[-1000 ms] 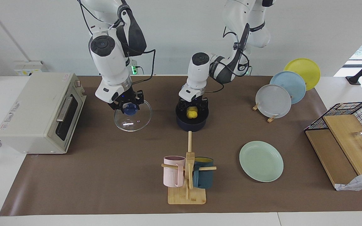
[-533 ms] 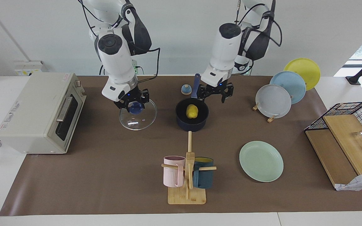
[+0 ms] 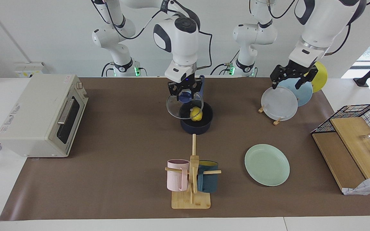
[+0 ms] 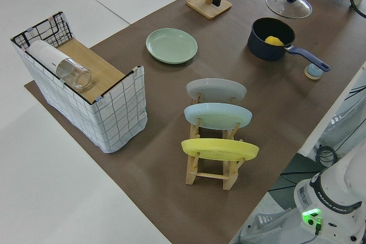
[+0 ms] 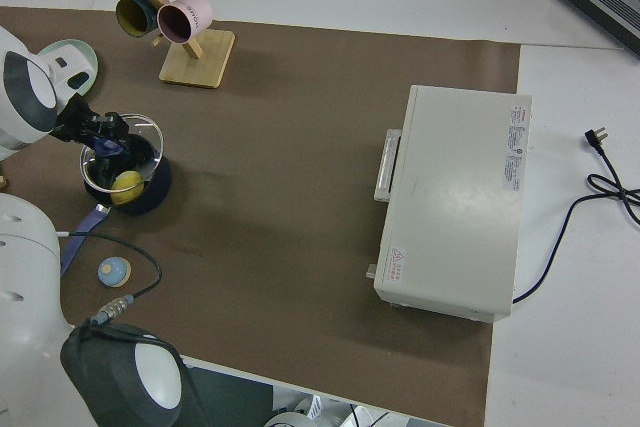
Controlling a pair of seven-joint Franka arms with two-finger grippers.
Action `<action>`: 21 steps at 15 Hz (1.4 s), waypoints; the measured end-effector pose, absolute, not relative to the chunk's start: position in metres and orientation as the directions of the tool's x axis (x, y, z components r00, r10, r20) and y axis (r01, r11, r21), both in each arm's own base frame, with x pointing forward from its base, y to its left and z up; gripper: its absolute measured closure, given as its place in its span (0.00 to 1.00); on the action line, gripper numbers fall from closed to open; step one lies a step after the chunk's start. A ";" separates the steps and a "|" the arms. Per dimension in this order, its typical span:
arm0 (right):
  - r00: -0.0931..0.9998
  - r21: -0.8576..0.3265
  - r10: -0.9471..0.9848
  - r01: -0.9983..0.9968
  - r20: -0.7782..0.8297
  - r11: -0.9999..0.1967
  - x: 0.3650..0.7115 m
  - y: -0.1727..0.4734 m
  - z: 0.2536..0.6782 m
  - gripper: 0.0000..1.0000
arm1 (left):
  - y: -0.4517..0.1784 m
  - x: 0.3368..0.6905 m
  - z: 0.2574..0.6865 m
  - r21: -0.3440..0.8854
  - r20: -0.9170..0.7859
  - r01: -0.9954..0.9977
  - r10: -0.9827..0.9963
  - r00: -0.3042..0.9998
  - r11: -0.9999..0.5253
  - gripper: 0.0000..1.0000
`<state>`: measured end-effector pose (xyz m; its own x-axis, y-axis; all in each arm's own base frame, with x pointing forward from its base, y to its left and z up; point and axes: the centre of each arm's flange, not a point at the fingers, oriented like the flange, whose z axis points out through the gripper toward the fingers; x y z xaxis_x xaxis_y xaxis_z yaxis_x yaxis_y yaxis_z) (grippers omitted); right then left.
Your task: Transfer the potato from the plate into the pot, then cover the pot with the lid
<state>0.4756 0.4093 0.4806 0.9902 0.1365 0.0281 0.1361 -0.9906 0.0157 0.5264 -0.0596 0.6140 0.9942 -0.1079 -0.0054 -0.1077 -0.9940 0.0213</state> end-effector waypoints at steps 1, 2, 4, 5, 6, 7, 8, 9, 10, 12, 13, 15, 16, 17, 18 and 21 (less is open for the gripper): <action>0.991 0.022 0.131 0.130 0.041 -0.991 0.472 0.423 0.473 0.33 | -0.050 0.526 0.614 0.023 -0.014 -0.115 -0.115 0.993 -0.993 0.00; 0.991 0.026 0.127 0.126 0.049 -0.992 0.471 0.431 0.465 0.33 | -0.045 0.526 0.613 0.023 -0.020 -0.116 -0.116 0.993 -0.993 0.00; 0.991 0.034 0.125 0.124 0.043 -0.992 0.476 0.436 0.449 0.33 | -0.044 0.523 0.612 0.024 -0.044 -0.115 -0.116 0.992 -0.993 0.00; 0.992 0.041 0.124 0.122 0.039 -0.992 0.478 0.435 0.443 0.33 | -0.044 0.522 0.613 0.024 -0.052 -0.116 -0.117 0.992 -0.993 0.00; 0.992 0.045 0.124 0.122 0.038 -0.992 0.480 0.436 0.439 0.33 | -0.044 0.521 0.618 0.024 -0.051 -0.117 -0.118 0.992 -0.993 0.00; 0.991 0.043 0.126 0.124 0.042 -0.991 0.481 0.437 0.437 0.33 | -0.045 0.519 0.627 0.024 -0.043 -0.118 -0.119 0.992 -0.993 0.00; 0.990 0.038 0.130 0.128 0.048 -0.991 0.480 0.440 0.435 0.33 | -0.044 0.518 0.639 0.023 -0.030 -0.117 -0.117 0.993 -0.993 0.00; 0.990 0.037 0.136 0.134 0.049 -0.990 0.479 0.444 0.432 0.33 | -0.041 0.518 0.650 0.023 -0.017 -0.113 -0.113 0.993 -0.993 0.00; 0.989 0.035 0.139 0.138 0.050 -0.990 0.477 0.449 0.428 0.33 | -0.039 0.517 0.656 0.023 -0.007 -0.109 -0.109 0.994 -0.994 0.00; 0.988 0.030 0.144 0.142 0.056 -0.989 0.476 0.454 0.423 0.33 | -0.035 0.518 0.658 0.023 -0.003 -0.101 -0.101 0.995 -0.995 0.00; 0.988 0.030 0.144 0.142 0.056 -0.989 0.477 0.454 0.422 0.33 | -0.035 0.520 0.656 0.023 -0.007 -0.100 -0.100 0.995 -0.995 0.00; 0.988 0.030 0.144 0.142 0.057 -0.989 0.477 0.454 0.421 0.33 | -0.035 0.522 0.651 0.023 -0.016 -0.101 -0.101 0.995 -0.995 0.00; 0.988 0.029 0.144 0.142 0.058 -0.989 0.477 0.454 0.421 0.33 | -0.036 0.524 0.649 0.022 -0.019 -0.101 -0.102 0.995 -0.995 0.00; 0.988 0.028 0.144 0.142 0.060 -0.989 0.478 0.454 0.420 0.33 | -0.036 0.524 0.648 0.022 -0.022 -0.102 -0.103 0.994 -0.995 0.00; 0.988 0.026 0.144 0.143 0.062 -0.989 0.478 0.455 0.419 0.33 | -0.037 0.525 0.647 0.022 -0.024 -0.102 -0.103 0.994 -0.994 0.00; 0.988 0.029 0.145 0.143 0.058 -0.989 0.479 0.455 0.415 0.33 | -0.037 0.528 0.643 0.022 -0.032 -0.103 -0.104 0.994 -0.994 0.00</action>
<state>0.4785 0.4553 0.4147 0.9878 0.1447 0.0578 0.1432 -0.9893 0.0293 0.5278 -0.0374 0.6425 0.9941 -0.1037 -0.0317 -0.1030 -0.9944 0.0219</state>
